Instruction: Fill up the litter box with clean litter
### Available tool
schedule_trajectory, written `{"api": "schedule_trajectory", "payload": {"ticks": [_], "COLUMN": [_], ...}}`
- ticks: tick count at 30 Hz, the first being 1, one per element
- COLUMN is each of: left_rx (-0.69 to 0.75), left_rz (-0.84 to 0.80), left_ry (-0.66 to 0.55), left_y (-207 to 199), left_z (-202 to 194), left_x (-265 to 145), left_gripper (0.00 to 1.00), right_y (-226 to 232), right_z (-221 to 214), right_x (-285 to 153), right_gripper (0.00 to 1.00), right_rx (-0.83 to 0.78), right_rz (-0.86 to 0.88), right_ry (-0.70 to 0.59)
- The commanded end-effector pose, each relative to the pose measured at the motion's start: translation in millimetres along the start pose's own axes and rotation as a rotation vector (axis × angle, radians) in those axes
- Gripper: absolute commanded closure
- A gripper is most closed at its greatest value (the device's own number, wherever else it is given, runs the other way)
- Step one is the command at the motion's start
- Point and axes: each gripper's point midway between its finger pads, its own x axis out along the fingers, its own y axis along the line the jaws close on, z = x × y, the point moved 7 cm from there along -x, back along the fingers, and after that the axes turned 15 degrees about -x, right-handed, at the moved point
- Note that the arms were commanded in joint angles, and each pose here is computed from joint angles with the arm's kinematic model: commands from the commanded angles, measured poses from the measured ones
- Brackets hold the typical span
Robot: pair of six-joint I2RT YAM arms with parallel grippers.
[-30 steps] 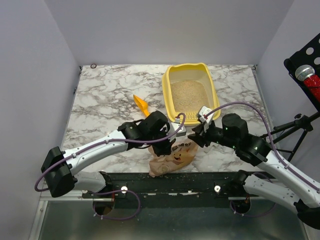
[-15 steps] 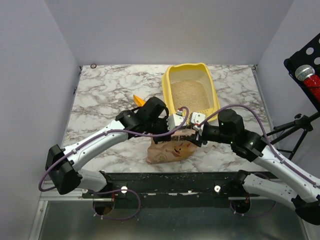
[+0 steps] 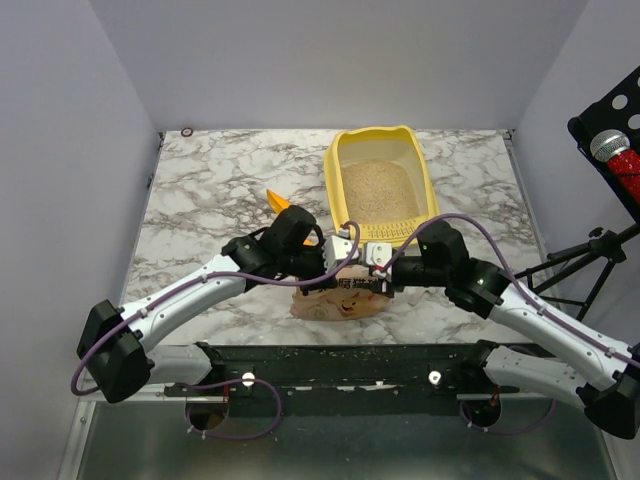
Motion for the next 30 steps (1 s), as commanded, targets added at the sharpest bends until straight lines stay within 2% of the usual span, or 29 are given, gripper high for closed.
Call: {"api": "schedule_trajectory", "payload": {"ticks": [1, 15, 19, 21, 24, 27, 28, 30], "left_rx": [0.039, 0.065, 0.071, 0.08, 0.084, 0.094, 0.096, 0.101], "left_rz": [-0.042, 0.029, 0.044, 0.05, 0.068, 0.073, 0.08, 0.1], "left_ry": [-0.094, -0.132, -0.148, -0.158, -0.165, -0.19, -0.198, -0.214], "left_y": [-8, -6, -7, -7, -8, -11, -11, -10], "left_z": [14, 15, 16, 16, 14, 12, 12, 11], "left_x": [-5, -13, -18, -20, -25, -29, -31, -34], "left_gripper": [1.0, 1.0, 1.0, 1.0, 1.0, 1.0, 1.0, 1.0], "right_y": [5, 36, 43, 44, 47, 48, 49, 51], "right_z": [-5, -39, -55, -60, -68, -72, -73, -78], "right_x": [15, 35, 40, 42, 42, 42, 41, 41], "right_gripper": [0.44, 0.46, 0.51, 0.58, 0.61, 0.68, 0.68, 0.59], "right_rx": [-0.039, 0.101, 0.139, 0.151, 0.178, 0.191, 0.197, 0.209], "right_rz": [0.077, 0.217, 0.228, 0.228, 0.233, 0.255, 0.258, 0.268], "right_ry": [-0.045, 0.04, 0.111, 0.132, 0.179, 0.207, 0.214, 0.246]}}
